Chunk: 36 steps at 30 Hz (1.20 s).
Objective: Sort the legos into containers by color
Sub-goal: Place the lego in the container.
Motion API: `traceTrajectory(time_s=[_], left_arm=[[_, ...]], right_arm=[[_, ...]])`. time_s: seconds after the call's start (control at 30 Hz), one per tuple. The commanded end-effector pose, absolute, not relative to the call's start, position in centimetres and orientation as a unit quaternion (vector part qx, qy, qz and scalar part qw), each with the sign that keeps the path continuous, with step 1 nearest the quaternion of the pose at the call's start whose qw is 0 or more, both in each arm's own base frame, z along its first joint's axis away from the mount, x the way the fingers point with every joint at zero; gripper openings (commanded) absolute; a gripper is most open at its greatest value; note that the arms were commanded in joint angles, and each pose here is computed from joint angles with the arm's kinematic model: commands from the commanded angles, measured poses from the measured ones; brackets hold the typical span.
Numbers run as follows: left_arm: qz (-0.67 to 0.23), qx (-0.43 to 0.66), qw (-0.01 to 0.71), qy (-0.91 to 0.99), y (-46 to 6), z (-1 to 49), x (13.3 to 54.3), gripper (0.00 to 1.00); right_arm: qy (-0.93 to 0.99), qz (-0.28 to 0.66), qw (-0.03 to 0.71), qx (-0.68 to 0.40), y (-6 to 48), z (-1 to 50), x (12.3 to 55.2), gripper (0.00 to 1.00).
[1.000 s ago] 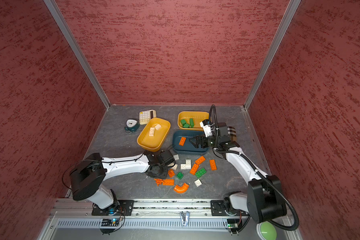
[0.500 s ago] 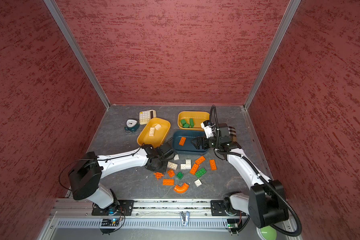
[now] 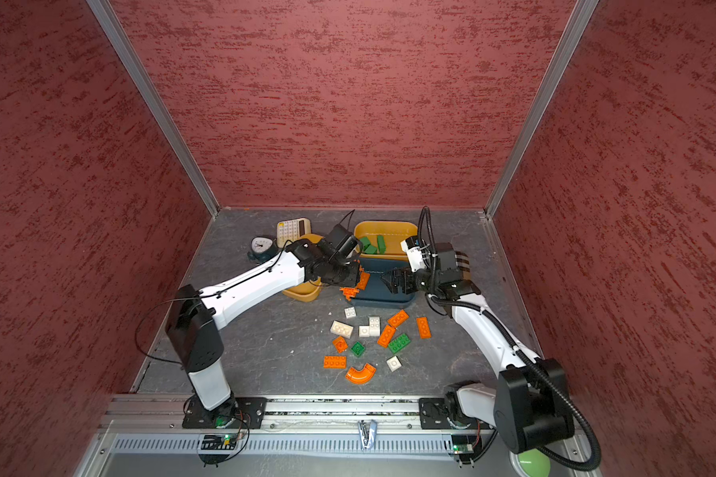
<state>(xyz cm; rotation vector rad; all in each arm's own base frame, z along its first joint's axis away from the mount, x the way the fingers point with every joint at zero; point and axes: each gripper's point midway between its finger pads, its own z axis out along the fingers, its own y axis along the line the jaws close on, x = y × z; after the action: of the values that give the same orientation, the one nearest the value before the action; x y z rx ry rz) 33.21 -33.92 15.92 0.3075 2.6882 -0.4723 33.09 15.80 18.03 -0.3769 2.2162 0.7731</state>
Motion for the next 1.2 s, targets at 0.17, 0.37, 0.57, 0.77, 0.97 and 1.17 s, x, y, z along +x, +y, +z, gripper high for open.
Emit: traceTrajectory(time_s=[0.17, 0.37, 0.57, 0.77, 0.97, 1.17], left_arm=[[-0.212, 0.124, 0.2, 0.948, -39.3, 13.8, 38.2, 0.31], [-0.209, 0.115, 0.188, 0.953, -40.6, 10.7, 40.3, 0.31], [-0.194, 0.106, 0.175, 0.959, -40.6, 8.0, 41.0, 0.31], [-0.172, 0.103, 0.166, 0.965, -39.6, 7.1, 41.0, 0.36], [-0.186, 0.114, 0.17, 0.961, -40.1, 9.2, 40.0, 0.44], [-0.195, 0.12, 0.174, 0.958, -40.0, 11.5, 38.7, 0.51]], right_arm=[[0.858, 0.278, 0.41, -0.134, 13.9, 20.0, 33.9, 0.99], [0.861, 0.27, 0.411, -0.13, 13.4, 19.8, 33.6, 0.99], [0.863, 0.271, 0.406, -0.129, 13.4, 19.4, 33.7, 0.99], [0.865, 0.272, 0.4, -0.131, 13.5, 18.9, 33.6, 0.99], [0.865, 0.277, 0.398, -0.132, 13.6, 18.9, 33.7, 0.99], [0.864, 0.277, 0.398, -0.132, 13.6, 19.0, 33.6, 0.99]])
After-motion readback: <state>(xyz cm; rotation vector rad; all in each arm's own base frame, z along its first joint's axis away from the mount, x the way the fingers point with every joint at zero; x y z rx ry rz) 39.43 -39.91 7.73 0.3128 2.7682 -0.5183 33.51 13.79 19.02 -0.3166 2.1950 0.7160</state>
